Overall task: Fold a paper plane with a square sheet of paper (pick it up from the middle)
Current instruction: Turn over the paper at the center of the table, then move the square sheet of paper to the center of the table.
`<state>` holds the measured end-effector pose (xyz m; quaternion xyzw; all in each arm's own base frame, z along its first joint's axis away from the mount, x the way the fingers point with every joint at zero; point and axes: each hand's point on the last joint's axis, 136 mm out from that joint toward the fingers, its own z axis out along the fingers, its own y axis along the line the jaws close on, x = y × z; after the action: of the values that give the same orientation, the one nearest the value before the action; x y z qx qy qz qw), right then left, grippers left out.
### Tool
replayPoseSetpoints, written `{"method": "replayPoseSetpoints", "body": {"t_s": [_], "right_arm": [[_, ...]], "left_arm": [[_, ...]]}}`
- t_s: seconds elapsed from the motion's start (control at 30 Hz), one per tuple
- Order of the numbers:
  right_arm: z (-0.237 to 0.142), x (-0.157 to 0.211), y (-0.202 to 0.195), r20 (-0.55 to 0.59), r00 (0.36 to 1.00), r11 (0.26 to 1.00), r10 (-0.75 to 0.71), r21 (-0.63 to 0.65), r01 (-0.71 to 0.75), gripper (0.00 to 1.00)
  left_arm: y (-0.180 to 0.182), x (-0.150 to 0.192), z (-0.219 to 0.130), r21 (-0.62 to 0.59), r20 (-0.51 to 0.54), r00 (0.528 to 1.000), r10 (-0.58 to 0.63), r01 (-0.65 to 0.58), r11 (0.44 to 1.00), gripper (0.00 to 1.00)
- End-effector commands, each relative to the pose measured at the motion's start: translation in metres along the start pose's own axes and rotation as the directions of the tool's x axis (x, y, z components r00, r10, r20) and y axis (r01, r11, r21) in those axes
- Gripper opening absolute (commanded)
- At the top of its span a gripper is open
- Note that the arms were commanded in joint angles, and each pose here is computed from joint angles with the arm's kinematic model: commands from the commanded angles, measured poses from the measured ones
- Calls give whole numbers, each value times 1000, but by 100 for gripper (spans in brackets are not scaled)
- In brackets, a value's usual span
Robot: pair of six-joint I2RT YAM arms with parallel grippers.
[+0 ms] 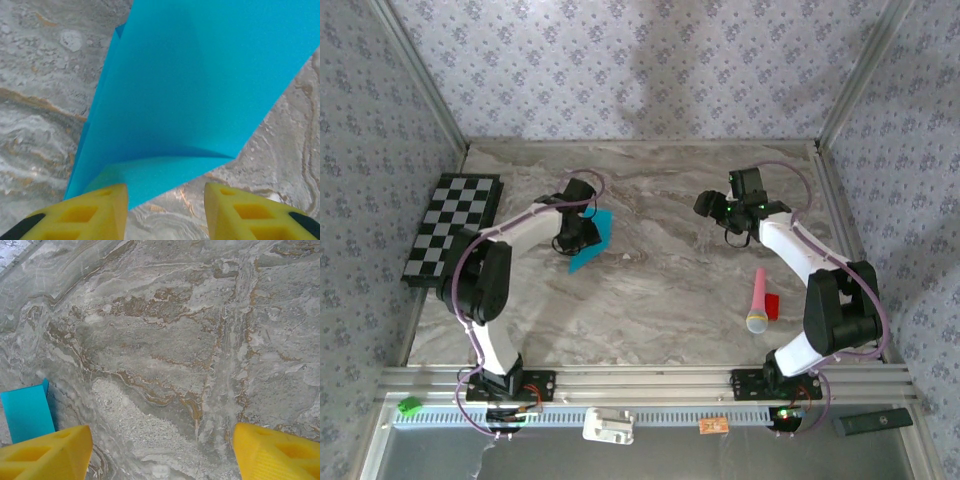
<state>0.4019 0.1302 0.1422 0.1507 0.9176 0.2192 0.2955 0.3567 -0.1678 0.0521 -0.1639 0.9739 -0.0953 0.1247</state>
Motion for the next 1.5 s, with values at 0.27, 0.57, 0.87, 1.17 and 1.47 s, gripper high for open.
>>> {"method": "replayPoseSetpoints", "body": {"t_s": [0.27, 0.57, 0.87, 1.17, 1.47], "right_arm": [[2, 4, 7, -23, 1000, 1000, 1, -15, -2, 76], [10, 11, 8, -50, 999, 1000, 2, -18, -2, 75], [26, 33, 15, -118, 993, 999, 13, -36, -17, 74], [41, 54, 32, -179, 984, 997, -1, -71, -12, 73], [49, 69, 46, -221, 975, 995, -3, -103, -20, 72]], "left_arm": [[4, -14, 32, -57, -14, 998, 59, -59, 997, 38], [-34, 22, 39, 40, -80, 944, 321, -319, 947, 35], [-85, 41, 17, 238, -81, 947, 311, -284, 929, 37], [-76, 39, -4, 236, -69, 982, 173, -152, 960, 32], [-48, 39, 17, 152, -86, 989, 117, -103, 983, 17]]}}
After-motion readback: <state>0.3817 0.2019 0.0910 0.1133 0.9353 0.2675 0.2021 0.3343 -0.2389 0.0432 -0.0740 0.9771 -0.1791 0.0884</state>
